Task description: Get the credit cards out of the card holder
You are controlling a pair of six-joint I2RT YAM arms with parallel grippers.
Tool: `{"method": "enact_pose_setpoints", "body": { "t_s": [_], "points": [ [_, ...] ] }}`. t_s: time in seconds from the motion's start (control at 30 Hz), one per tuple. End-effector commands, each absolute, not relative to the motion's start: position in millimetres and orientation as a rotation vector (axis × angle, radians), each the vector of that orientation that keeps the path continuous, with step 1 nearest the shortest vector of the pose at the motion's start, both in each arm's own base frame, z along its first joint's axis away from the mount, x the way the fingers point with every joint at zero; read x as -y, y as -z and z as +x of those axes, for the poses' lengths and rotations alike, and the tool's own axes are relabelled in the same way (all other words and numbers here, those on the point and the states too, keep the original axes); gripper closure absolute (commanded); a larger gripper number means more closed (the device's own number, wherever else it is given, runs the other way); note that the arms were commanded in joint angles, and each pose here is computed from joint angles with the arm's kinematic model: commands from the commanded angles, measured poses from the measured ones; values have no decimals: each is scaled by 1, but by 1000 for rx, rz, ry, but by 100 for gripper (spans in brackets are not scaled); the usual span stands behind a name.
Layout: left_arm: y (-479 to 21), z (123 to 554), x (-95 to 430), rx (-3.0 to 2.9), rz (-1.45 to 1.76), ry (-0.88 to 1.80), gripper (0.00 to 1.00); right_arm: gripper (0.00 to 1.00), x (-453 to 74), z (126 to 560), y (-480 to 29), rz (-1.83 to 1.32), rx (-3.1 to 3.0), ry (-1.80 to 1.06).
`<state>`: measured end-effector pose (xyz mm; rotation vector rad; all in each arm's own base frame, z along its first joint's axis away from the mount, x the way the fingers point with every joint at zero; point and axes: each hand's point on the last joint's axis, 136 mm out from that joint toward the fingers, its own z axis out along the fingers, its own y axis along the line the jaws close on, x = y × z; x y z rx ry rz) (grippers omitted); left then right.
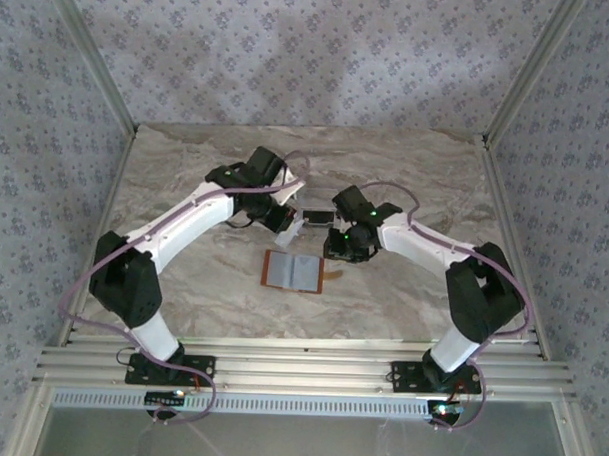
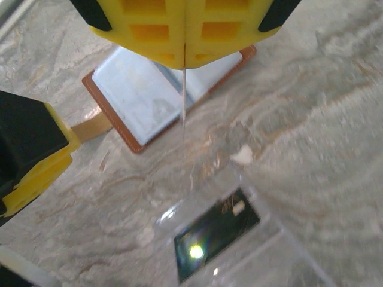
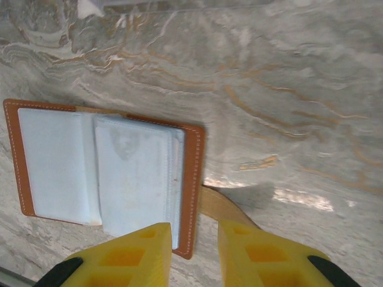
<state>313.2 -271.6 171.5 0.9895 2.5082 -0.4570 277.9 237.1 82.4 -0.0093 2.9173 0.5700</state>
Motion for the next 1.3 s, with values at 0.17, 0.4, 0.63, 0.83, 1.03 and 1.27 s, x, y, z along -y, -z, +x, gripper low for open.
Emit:
{"method": "enact_pose_setpoints", "body": {
  "t_s": [0.17, 0.4, 0.63, 0.83, 1.03, 1.27],
  "points": [
    [-188, 319, 296, -2190, 1531, 288, 100, 72, -197, 272, -89, 61, -2914, -515],
    [-191, 338, 307, -2026, 1771, 141, 100, 72, -183, 271, -94, 96, -2900, -512],
    [-199, 347, 320, -1807, 1976, 109, 100, 72, -178, 270, -95, 124, -2888, -519],
    [-204, 363, 331, -1691, 2062, 61, 100, 73, -175, 269, -95, 134, -2883, -517],
    [-201, 381, 341, -1689, 2083, 38, 100, 73, -174, 268, -94, 143, -2880, -517],
    [-186, 396, 345, -1719, 2114, 28, 100, 73, -173, 268, -92, 154, -2879, -523]
  ]
}}
